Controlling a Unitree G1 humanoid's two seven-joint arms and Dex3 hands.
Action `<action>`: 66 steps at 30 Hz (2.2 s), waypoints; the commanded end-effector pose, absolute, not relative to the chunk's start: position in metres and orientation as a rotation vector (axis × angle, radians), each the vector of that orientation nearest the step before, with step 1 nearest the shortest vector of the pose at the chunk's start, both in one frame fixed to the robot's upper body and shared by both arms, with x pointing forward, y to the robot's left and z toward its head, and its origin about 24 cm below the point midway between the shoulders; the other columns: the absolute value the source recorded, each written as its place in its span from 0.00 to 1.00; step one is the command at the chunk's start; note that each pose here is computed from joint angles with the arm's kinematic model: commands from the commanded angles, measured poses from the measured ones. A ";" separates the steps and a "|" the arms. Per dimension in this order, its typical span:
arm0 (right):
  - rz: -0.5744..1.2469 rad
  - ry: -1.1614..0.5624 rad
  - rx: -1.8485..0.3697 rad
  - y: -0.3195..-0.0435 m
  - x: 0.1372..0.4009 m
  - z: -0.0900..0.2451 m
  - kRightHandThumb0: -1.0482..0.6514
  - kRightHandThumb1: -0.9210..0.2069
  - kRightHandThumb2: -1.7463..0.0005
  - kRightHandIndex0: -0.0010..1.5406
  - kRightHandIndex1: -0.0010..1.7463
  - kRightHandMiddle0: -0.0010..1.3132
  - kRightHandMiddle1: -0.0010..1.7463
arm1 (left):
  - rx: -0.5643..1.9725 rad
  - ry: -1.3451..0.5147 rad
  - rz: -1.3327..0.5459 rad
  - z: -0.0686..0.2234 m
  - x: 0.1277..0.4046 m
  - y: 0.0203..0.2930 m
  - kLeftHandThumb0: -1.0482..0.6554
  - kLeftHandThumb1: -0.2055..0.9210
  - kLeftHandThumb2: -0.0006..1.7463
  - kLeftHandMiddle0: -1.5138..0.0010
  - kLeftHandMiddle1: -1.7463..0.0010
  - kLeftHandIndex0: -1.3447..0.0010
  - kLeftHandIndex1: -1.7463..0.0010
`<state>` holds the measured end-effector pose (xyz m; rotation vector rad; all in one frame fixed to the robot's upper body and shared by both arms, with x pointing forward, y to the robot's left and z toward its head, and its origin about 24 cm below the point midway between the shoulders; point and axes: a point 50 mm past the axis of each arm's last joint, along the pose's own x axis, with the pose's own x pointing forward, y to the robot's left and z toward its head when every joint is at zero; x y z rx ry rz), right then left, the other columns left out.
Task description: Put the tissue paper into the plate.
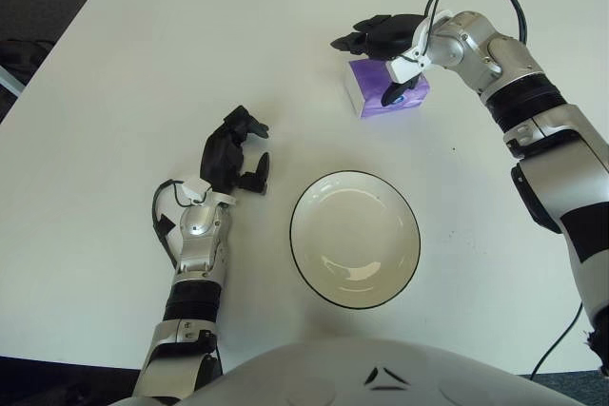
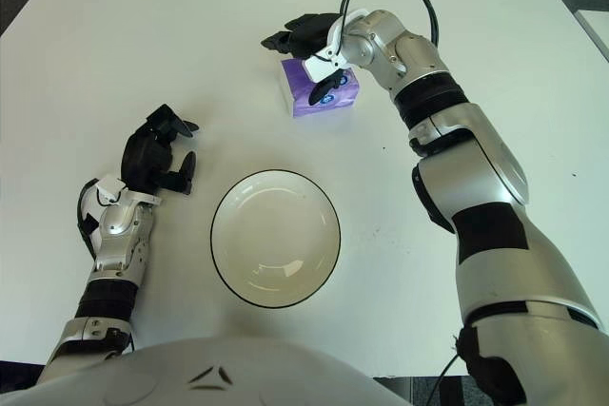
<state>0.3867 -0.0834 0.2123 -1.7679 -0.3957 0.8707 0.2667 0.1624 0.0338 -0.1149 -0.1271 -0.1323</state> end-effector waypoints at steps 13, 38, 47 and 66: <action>0.911 -0.312 -1.710 -0.091 0.383 0.168 0.00 0.29 0.70 0.00 0.00 0.00 0.00 | -0.171 0.023 -0.098 -0.005 0.245 0.164 0.61 0.13 0.99 0.41 0.00 0.48 0.04; 0.832 -0.188 -1.523 -0.112 0.387 0.130 0.00 0.30 0.70 0.00 0.00 0.00 0.00 | -0.135 0.019 -0.066 -0.003 0.239 0.170 0.61 0.11 1.00 0.40 0.00 0.46 0.05; 0.794 -0.126 -1.363 -0.115 0.383 0.103 0.03 0.32 0.68 0.00 0.00 0.00 0.00 | -0.125 0.023 -0.056 -0.004 0.237 0.173 0.61 0.11 1.00 0.40 0.00 0.45 0.05; 0.576 -0.193 -1.020 -0.118 0.372 0.075 0.27 0.71 0.36 0.00 0.60 0.00 0.78 | -0.112 0.021 -0.054 -0.003 0.235 0.179 0.61 0.11 1.00 0.40 0.00 0.45 0.05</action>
